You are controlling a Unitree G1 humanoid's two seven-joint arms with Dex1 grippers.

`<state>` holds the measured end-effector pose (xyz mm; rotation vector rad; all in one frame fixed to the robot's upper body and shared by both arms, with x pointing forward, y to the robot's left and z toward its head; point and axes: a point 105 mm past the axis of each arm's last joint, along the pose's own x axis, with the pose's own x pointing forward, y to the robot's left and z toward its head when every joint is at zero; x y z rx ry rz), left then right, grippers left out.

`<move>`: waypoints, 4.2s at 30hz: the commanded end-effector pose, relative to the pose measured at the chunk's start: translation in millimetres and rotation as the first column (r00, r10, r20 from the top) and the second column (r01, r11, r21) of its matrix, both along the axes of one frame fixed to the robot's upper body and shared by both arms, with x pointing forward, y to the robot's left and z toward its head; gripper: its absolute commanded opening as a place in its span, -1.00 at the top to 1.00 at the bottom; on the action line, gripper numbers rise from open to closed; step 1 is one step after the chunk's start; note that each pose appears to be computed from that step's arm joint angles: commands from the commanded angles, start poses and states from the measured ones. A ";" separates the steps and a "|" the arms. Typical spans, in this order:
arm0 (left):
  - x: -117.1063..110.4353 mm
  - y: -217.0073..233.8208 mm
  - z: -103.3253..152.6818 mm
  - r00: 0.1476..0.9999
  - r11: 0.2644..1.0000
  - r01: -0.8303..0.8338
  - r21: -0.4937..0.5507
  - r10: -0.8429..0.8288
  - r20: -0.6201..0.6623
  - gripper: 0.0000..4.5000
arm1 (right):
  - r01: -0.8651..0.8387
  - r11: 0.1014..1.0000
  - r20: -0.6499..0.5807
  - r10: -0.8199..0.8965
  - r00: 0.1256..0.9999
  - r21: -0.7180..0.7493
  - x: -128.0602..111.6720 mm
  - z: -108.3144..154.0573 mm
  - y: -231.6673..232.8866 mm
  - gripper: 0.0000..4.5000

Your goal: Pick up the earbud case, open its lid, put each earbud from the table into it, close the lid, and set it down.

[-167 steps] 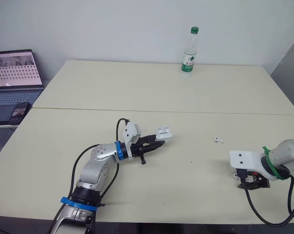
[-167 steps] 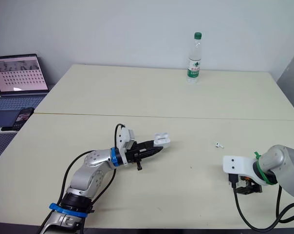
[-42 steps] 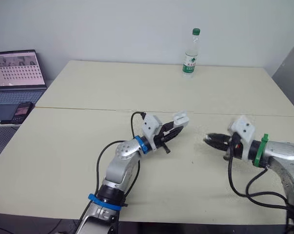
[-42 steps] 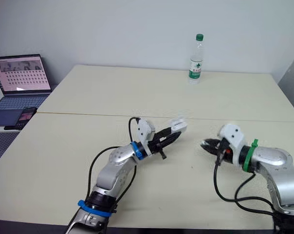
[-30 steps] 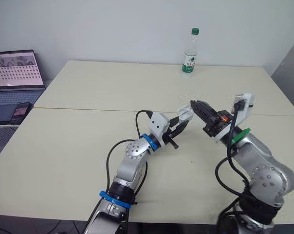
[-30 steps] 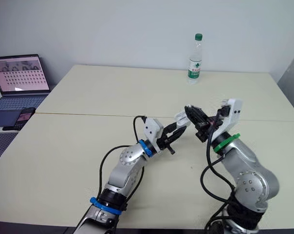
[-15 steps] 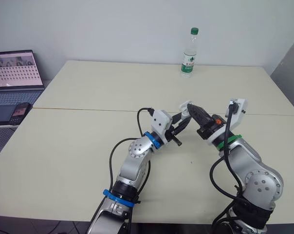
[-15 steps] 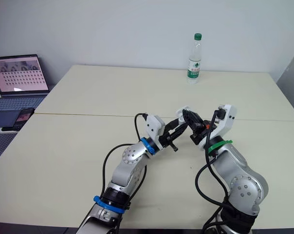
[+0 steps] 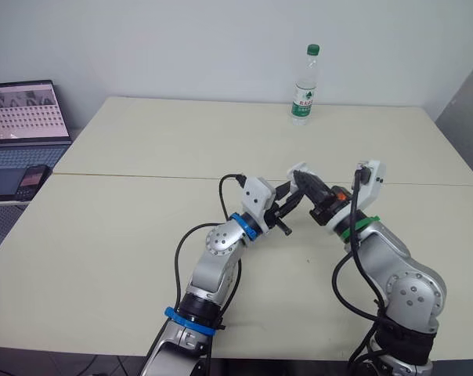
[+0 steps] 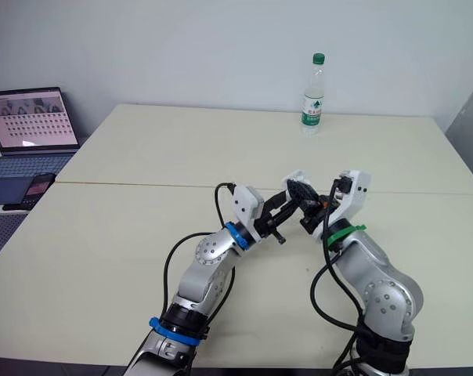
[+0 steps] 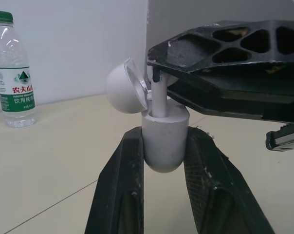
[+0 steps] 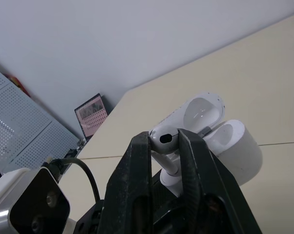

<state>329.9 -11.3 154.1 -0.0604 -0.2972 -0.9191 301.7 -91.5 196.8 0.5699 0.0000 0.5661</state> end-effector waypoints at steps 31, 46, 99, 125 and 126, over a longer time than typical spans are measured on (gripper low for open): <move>-4.4 26.9 -0.8 0.999 0.998 0.045 0.054 -0.046 0.017 0.66 | -0.160 0.776 -0.196 0.048 0.979 -0.610 -8.6 -37.8 -99.0 -0.99; -18.3 52.2 -12.0 0.977 0.977 0.202 0.068 -0.196 -0.086 0.66 | -0.429 0.389 -0.478 -0.036 0.877 -0.816 27.7 -76.7 -138.1 -0.99; -12.1 72.9 -10.3 0.986 0.978 0.159 0.134 -0.151 -0.066 0.66 | -0.608 -0.399 -0.722 0.269 0.637 -0.686 -70.5 -89.0 -179.7 -0.23; -13.6 71.5 -18.1 0.987 0.978 0.151 0.146 -0.142 -0.072 0.66 | -0.736 -0.083 -0.737 -0.015 0.676 -0.672 -57.5 -94.7 -154.7 -0.23; -13.6 71.6 -18.2 0.987 0.978 0.150 0.147 -0.141 -0.072 0.66 | -0.734 -0.082 -0.736 -0.017 0.677 -0.674 -56.7 -95.1 -154.7 -0.23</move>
